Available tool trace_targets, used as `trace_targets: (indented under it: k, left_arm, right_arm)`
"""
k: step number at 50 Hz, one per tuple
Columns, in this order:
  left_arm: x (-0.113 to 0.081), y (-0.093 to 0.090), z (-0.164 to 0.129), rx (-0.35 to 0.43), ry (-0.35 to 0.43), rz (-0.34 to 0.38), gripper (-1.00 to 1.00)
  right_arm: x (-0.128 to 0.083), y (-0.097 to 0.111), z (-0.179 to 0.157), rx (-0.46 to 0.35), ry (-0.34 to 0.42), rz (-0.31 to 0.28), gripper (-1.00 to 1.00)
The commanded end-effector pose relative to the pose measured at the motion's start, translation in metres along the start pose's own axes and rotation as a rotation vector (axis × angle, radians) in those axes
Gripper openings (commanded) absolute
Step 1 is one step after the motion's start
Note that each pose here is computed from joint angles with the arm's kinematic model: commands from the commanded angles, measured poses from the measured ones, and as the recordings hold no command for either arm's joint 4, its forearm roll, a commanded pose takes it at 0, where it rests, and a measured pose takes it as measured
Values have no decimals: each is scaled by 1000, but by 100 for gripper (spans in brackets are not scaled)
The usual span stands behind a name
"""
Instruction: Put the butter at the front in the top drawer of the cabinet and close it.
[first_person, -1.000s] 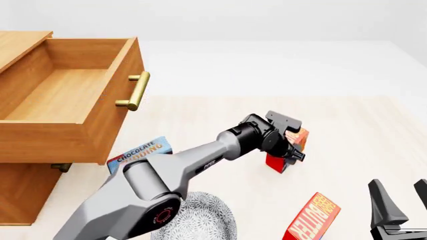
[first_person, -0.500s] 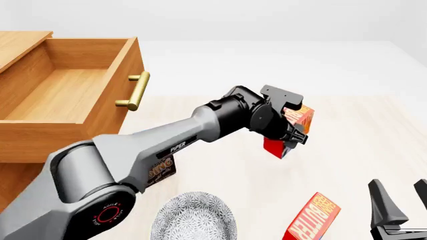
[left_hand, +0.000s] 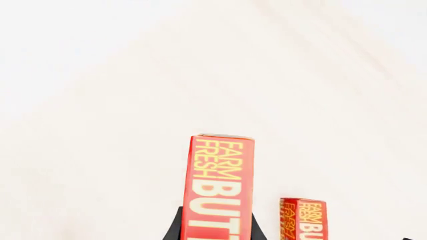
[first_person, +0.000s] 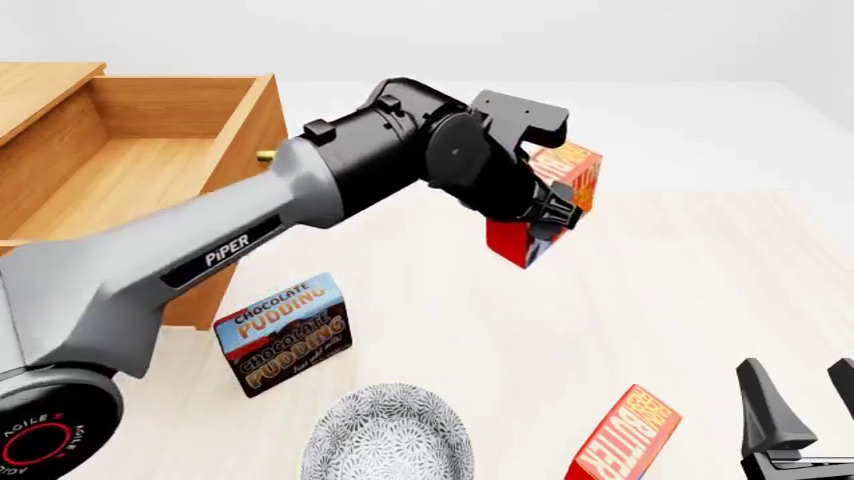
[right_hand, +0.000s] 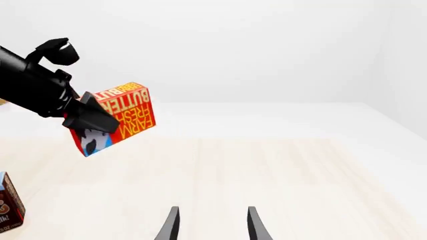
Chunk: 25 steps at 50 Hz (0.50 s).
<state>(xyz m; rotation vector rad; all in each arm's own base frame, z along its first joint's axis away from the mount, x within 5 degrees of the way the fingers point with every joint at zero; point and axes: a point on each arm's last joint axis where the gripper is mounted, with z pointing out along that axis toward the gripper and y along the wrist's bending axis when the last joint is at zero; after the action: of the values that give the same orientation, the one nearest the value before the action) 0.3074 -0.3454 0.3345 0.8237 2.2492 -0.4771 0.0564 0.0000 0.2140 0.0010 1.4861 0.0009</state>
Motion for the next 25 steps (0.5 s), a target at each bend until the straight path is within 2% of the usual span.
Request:
trace_targets:
  k: [1,9,10,19,25]
  left_arm:
    - [-13,25,-52,-41,-28,15,-100]
    - [-14,46,-78,-79,-31,2,-100]
    - [-15,53,-84,-93,-31,-1,-100]
    - [-19,67,-110,-123,-40,-10,-100]
    - [-26,80,-142,-155,-66,-34,-100]
  right_arm:
    - [0,0,0,0,0,0,100]
    - [0,0,0,0,0,0,100]
    - [0,0,0,0,0,0,100]
    - [0,0,0,0,0,0,100]
    - [0,0,0,0,0,0,100]
